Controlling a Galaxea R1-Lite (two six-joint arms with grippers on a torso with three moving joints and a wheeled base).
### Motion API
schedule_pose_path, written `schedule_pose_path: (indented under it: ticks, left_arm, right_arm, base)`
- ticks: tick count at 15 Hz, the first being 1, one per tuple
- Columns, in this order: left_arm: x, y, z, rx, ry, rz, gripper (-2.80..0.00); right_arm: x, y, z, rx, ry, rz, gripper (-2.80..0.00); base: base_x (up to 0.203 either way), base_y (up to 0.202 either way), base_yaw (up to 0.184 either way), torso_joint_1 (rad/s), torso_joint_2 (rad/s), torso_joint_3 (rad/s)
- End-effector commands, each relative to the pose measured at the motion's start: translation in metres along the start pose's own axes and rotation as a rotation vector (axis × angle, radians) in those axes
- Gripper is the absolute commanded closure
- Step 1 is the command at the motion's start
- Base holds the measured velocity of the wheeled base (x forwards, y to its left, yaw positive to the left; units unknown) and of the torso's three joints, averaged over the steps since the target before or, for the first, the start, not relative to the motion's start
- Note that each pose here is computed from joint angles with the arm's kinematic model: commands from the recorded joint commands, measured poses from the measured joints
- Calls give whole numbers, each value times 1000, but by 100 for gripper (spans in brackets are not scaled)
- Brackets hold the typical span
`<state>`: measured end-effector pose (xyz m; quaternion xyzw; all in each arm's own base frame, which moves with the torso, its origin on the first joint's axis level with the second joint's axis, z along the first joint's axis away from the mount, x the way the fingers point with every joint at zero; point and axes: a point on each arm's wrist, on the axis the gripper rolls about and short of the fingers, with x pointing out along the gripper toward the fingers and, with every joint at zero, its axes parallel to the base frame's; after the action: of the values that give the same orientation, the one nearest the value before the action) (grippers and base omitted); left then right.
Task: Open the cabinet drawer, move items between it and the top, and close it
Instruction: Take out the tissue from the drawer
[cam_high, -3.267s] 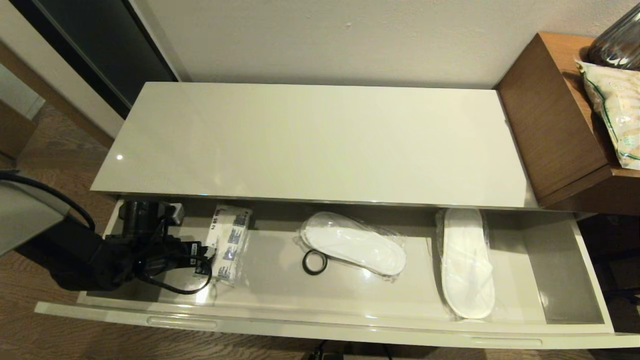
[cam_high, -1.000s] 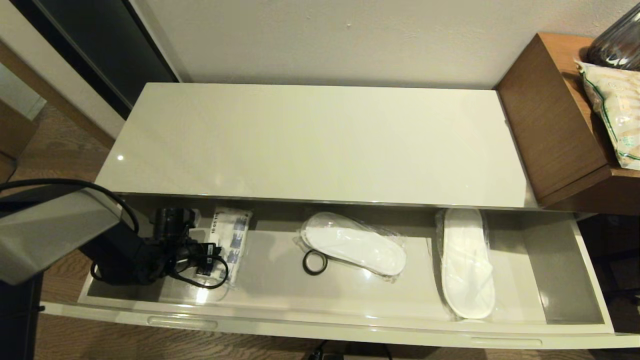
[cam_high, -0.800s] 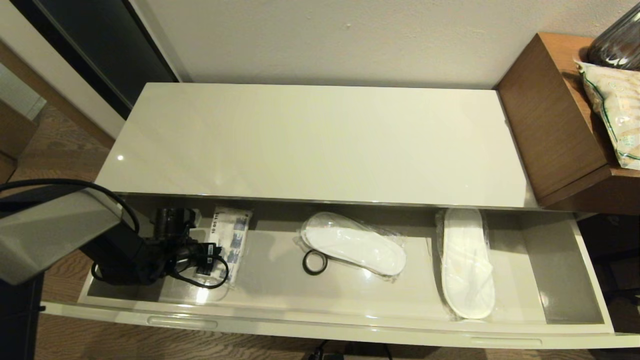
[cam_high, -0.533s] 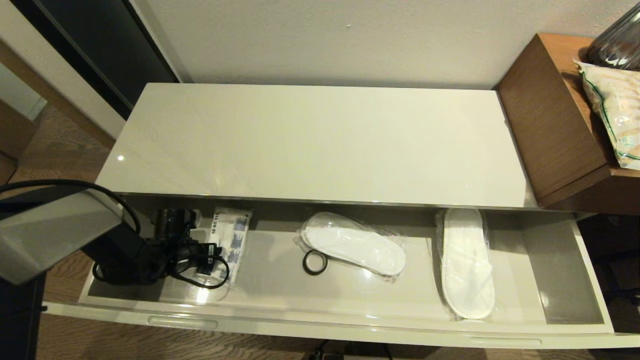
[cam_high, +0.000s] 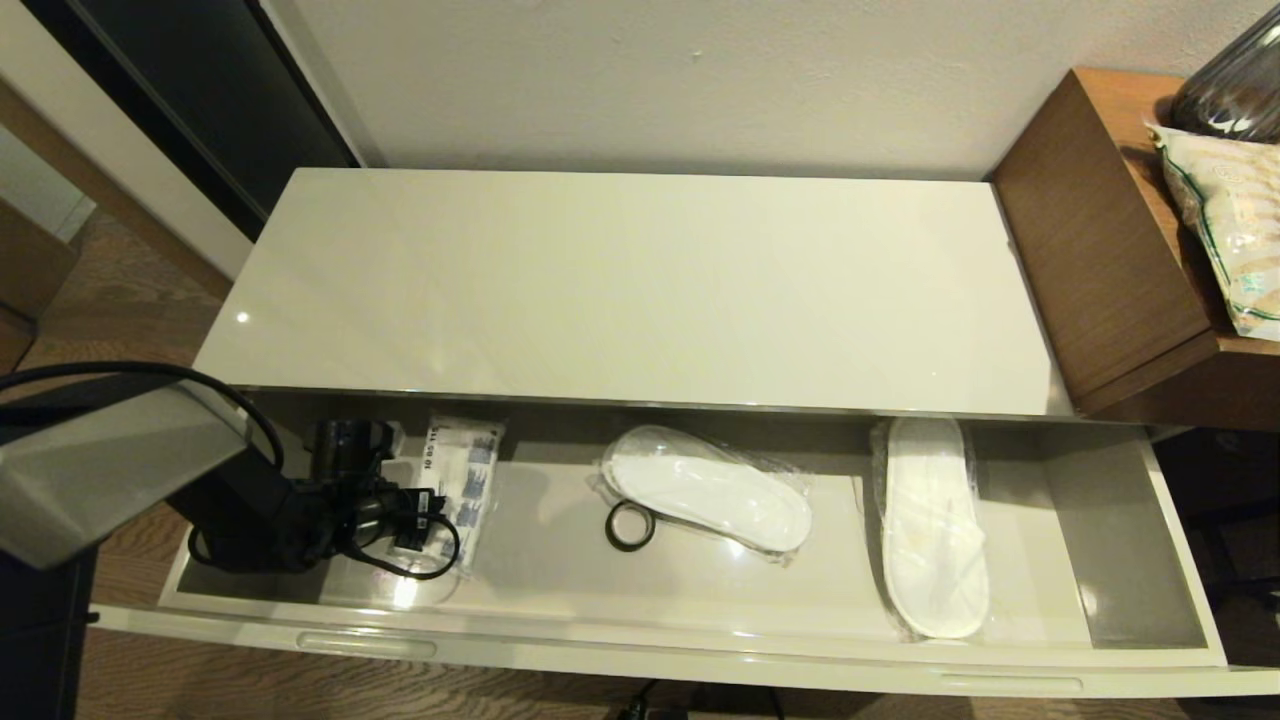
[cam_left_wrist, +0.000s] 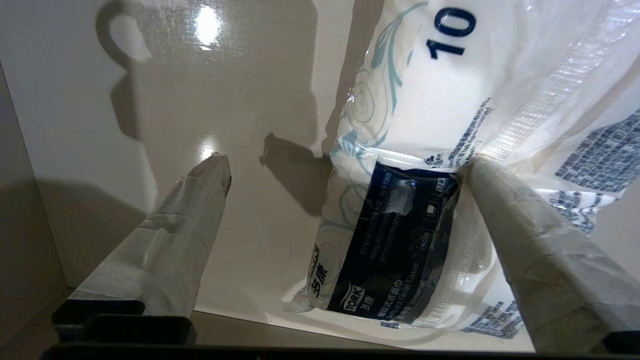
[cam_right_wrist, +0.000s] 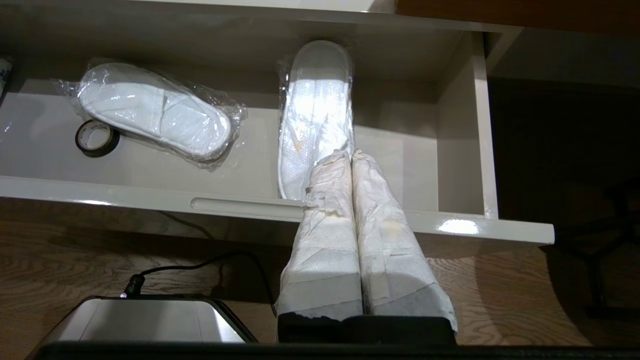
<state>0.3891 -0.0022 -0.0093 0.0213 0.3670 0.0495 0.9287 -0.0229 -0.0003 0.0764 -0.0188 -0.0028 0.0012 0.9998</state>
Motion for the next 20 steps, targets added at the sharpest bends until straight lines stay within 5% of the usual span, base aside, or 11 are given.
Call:
schedule_pose_path:
  ticks: [1, 7, 20]
  left_arm:
    - [5, -1, -5, 3, 16, 1, -280]
    - [9, -5, -14, 46, 48, 23, -280]
    - [-5, -40, -35, 113, 10, -135, -280]
  right_arm:
    - [0, 0, 0, -1, -2, 0, 0]
    - [0, 0, 0, -1, -2, 0, 0]
    - [0, 0, 0, -1, -2, 0, 0]
  base:
    - [0, 0, 0, 0, 0, 0]
    - [0, 0, 0, 0, 0, 0]
    - [0, 0, 0, 0, 0, 0]
